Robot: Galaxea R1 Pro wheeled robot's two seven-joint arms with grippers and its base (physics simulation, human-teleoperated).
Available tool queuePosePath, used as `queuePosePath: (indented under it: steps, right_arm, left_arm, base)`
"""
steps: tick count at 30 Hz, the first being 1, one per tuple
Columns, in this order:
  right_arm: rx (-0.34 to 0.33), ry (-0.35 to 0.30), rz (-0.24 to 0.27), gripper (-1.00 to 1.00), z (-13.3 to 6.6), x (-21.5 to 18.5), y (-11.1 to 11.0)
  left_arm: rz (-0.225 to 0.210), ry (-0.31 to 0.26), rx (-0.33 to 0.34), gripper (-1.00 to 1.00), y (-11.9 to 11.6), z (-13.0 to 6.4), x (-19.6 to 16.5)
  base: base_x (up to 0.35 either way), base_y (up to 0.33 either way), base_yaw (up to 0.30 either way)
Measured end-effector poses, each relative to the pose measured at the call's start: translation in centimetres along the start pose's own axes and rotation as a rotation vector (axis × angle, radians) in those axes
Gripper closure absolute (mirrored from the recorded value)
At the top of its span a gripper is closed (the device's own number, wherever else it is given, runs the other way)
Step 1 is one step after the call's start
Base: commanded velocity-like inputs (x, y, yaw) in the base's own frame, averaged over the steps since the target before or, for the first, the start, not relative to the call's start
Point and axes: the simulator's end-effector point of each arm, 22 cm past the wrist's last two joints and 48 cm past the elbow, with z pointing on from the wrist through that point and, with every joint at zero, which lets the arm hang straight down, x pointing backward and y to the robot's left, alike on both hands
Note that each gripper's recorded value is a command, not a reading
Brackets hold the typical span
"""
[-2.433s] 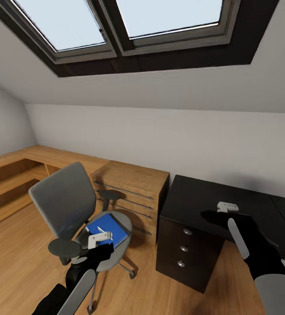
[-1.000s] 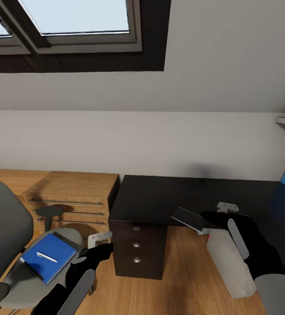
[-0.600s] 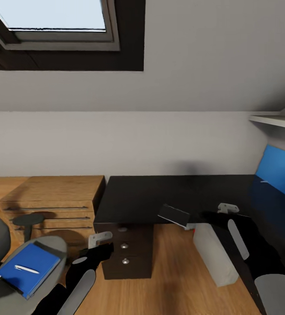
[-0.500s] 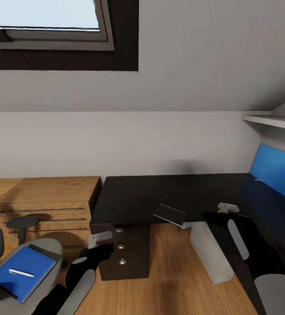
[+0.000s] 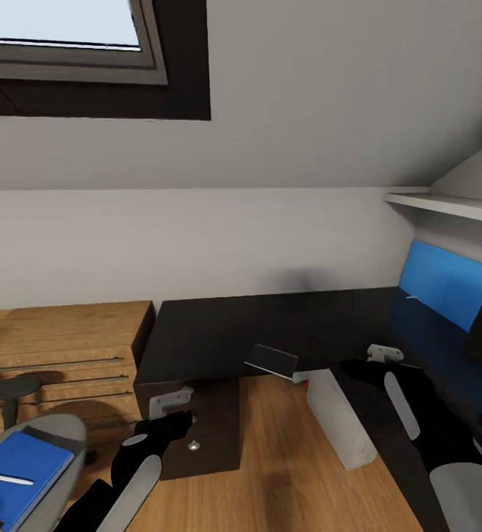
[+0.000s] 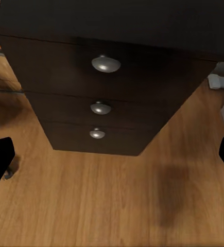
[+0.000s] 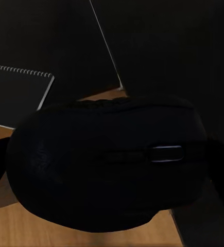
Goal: In the bedroom, organize the workspace by keeping the computer under the desk, ensuring the monitor is on the desk, placing the keyboard on the desk next to the monitor, placing the mouse on the desk next to the keyboard, moving the folder from the swivel chair onto the desk next to the mouse, stacking the notebook on top of the folder with the pen on top of the notebook, and positioning the swivel chair next to the desk.
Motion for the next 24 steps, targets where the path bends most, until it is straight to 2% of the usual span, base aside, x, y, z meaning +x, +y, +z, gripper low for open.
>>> queuePosePath:
  steps: [8,12,13,17,18,19,22,24]
  right_arm:
    - [-0.002,0.001,-0.012,1.0,-0.1,0.0,0.0]
    - [0.032,0.015,-0.047,1.0,0.2,0.6,-0.9]
    - [0.048,0.015,-0.093,1.0,0.5,1.0,-1.3]
    - [-0.007,0.016,-0.191,1.0,1.4,2.1,0.0]
    - [-0.05,0.02,-0.268,1.0,2.1,3.2,0.7]
    - [-0.067,0.019,-0.301,1.0,2.3,3.6,0.9]
    - [-0.097,0.011,-0.37,1.0,2.7,4.3,1.3]
    - [-0.108,0.001,-0.396,1.0,3.0,4.6,1.4]
  left_arm:
    - [0.0,-0.003,0.001,-1.0,0.0,-0.1,-0.1]
    - [0.0,-0.003,0.001,-1.0,0.0,-0.1,-0.1]
    - [0.0,-0.003,0.001,-1.0,0.0,-0.1,-0.1]
    - [0.0,-0.003,0.0,-1.0,0.0,-0.1,-0.1]
    - [-0.001,-0.003,0.001,-1.0,0.0,-0.1,-0.1]
    - [-0.001,-0.003,0.001,-1.0,0.0,-0.1,-0.1]
    - [-0.001,-0.003,0.002,-1.0,-0.1,-0.1,-0.1]
    - [-0.001,-0.003,0.001,-1.0,0.0,-0.1,-0.1]
  base:
    - [0.0,0.0,-0.242]
    - [0.0,0.0,-0.288]
    - [0.0,0.0,-0.294]
    - [0.0,0.0,-0.295]
    - [0.0,0.0,-0.296]
    - [0.0,0.0,-0.296]
    - [0.0,0.0,-0.265]
    - [0.0,0.0,-0.131]
